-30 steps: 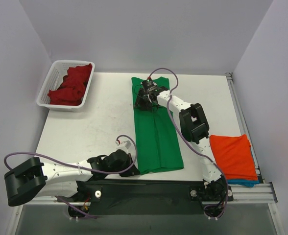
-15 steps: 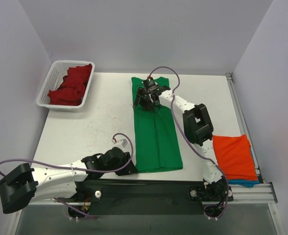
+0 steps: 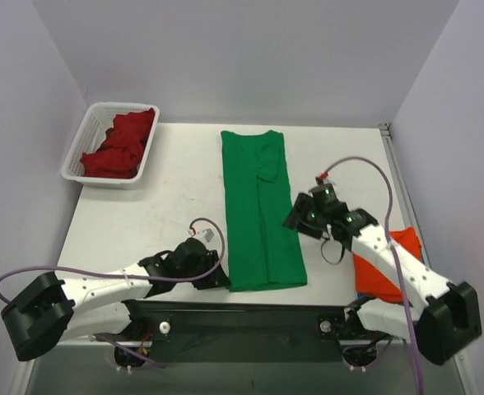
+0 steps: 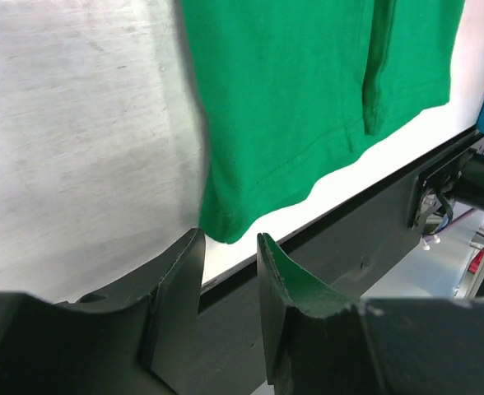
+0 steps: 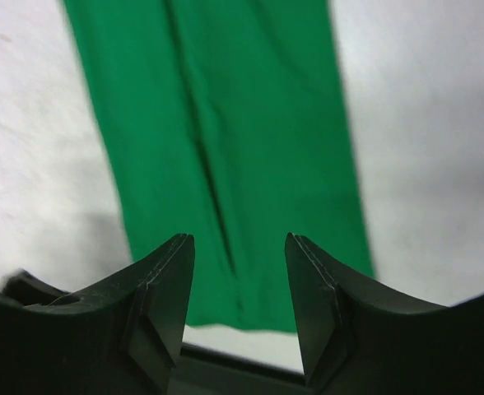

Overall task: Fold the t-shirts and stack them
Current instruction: Rotate the tshirt 90 degrees, then grab the bottom of the folded rectangular tshirt with both arms

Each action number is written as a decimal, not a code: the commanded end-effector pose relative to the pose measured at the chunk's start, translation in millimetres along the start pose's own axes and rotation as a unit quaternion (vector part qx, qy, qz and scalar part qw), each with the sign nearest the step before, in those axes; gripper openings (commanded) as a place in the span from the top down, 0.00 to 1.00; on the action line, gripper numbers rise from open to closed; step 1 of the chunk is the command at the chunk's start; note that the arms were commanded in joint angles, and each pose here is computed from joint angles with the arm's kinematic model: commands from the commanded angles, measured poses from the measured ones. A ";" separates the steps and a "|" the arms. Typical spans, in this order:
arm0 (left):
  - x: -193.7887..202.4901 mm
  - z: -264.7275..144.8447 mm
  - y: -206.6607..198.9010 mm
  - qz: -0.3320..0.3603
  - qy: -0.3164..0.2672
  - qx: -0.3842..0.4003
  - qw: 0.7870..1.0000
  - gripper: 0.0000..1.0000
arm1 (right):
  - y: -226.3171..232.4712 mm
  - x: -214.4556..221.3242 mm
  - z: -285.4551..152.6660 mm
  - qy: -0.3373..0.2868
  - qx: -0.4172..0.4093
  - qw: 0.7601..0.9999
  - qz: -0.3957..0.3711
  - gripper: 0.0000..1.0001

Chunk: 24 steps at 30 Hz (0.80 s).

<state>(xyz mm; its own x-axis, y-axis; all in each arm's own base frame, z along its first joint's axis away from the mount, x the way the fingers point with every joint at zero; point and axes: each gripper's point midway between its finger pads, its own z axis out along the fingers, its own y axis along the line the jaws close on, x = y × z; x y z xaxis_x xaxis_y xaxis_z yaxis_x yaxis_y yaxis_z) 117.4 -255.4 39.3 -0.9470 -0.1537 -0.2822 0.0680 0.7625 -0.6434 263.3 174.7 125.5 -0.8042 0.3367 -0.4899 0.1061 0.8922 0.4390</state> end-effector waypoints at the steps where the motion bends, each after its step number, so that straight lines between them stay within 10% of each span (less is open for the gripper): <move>1: -12.7 0.5 -34.6 0.020 -0.015 0.067 0.997 0.57 | -56.7 52.9 -13.8 0.025 0.053 0.998 0.033 0.52; 24: 7.8 14.5 -20.1 0.012 -0.004 0.020 1.000 0.57 | -137.4 151.9 -13.1 0.095 0.115 0.986 0.071 0.57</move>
<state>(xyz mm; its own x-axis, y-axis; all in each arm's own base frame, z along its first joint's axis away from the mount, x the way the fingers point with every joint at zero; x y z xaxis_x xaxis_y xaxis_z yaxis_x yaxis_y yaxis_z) 111.1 -276.0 31.3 -0.9495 -0.1244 -0.2880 0.1010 0.7479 -0.6561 125.5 101.5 6.0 -0.8592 0.4210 -0.2907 0.3291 0.8899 0.3160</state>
